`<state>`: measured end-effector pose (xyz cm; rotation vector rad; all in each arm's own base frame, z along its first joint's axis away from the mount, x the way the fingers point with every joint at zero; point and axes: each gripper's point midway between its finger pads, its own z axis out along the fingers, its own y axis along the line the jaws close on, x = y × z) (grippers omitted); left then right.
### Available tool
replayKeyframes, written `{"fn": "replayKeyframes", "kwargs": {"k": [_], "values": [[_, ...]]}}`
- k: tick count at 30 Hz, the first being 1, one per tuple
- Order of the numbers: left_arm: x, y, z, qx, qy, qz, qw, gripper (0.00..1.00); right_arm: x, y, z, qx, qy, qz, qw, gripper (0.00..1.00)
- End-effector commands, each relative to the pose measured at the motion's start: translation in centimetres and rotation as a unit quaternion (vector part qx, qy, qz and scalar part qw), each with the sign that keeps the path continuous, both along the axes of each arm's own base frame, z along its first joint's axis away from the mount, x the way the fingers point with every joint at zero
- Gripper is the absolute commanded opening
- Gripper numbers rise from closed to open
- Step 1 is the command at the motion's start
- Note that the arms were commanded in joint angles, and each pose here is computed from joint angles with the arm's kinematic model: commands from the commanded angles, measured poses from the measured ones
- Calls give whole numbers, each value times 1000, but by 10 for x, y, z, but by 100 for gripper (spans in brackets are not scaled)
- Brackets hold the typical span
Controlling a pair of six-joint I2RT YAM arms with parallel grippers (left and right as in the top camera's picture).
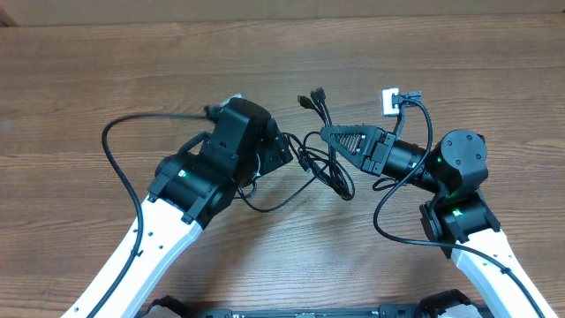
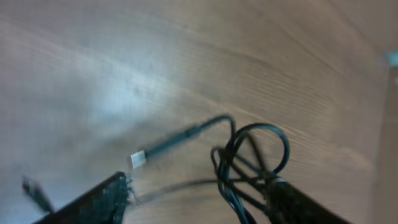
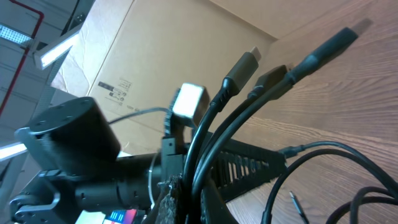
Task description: Untangle cables
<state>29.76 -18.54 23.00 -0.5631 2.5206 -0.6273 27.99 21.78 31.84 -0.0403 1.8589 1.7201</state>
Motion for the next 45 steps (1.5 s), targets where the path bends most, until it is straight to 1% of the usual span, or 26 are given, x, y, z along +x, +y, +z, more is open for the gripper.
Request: {"fn": "replayKeyframes", "kwargs": {"k": [1, 3, 5, 10, 13, 14, 15, 16, 20, 26, 27, 30, 34, 35, 36, 38, 41, 45], "values": [[-17, -5, 1, -135, 114, 124, 976, 90, -2, 1, 11, 7, -12, 5, 1000, 4], [-24, -11, 1, -174, 155, 152, 960, 100, -2, 1, 12, 8, -15, 5, 1000, 4], [-30, -19, 3, -206, 187, 166, 946, 100, -2, 1, 13, 9, -18, 5, 1000, 4], [-36, -25, 5, -244, 229, 202, 920, 100, -2, 1, 13, 9, -18, 4, 1000, 4], [-37, -27, 6, -266, 252, 238, 899, 99, -2, 0, 16, 16, -16, 4, 1000, 4], [-37, -27, 6, -274, 260, 254, 890, 98, -3, 1, 22, 29, -12, 7, 999, 4], [-37, -27, 5, -277, 264, 261, 886, 96, -4, 1, 24, 32, -13, 8, 999, 4], [-37, -28, 6, -285, 273, 274, 877, 92, -7, 1, 32, 43, -22, 16, 999, 4], [-34, -32, 10, -314, 287, 305, 852, 91, -22, 1, 61, 81, -58, 45, 994, 4], [-15, -41, 28, -361, 260, 295, 846, 93, -27, 3, 62, 81, -59, 61, 993, 4], [-9, -42, 34, -374, 249, 290, 845, 93, -27, 3, 62, 81, -60, 62, 993, 4], [2, -37, 40, -389, 235, 293, 842, 93, -27, 3, 62, 80, -61, 61, 993, 4], [0, -39, 41, -392, 244, 284, 840, 93, -27, 2, 62, 81, -61, 59, 993, 4], [-2, -42, 42, -390, 244, 272, 845, 93, -26, 2, 63, 81, -62, 57, 993, 4], [-5, -44, 43, -391, 251, 264, 845, 93, -26, 2, 62, 81, -62, 56, 993, 4], [-9, -48, 45, -394, 263, 249, 845, 90, -25, 2, 62, 80, -62, 56, 993, 4], [-5, -45, 46, -398, 258, 251, 844, 93, -25, 2, 62, 80, -61, 56, 993, 4], [-3, -46, 49, -397, 245, 232, 853, 95, -25, 2, 62, 80, -61, 56, 993, 4]]}}
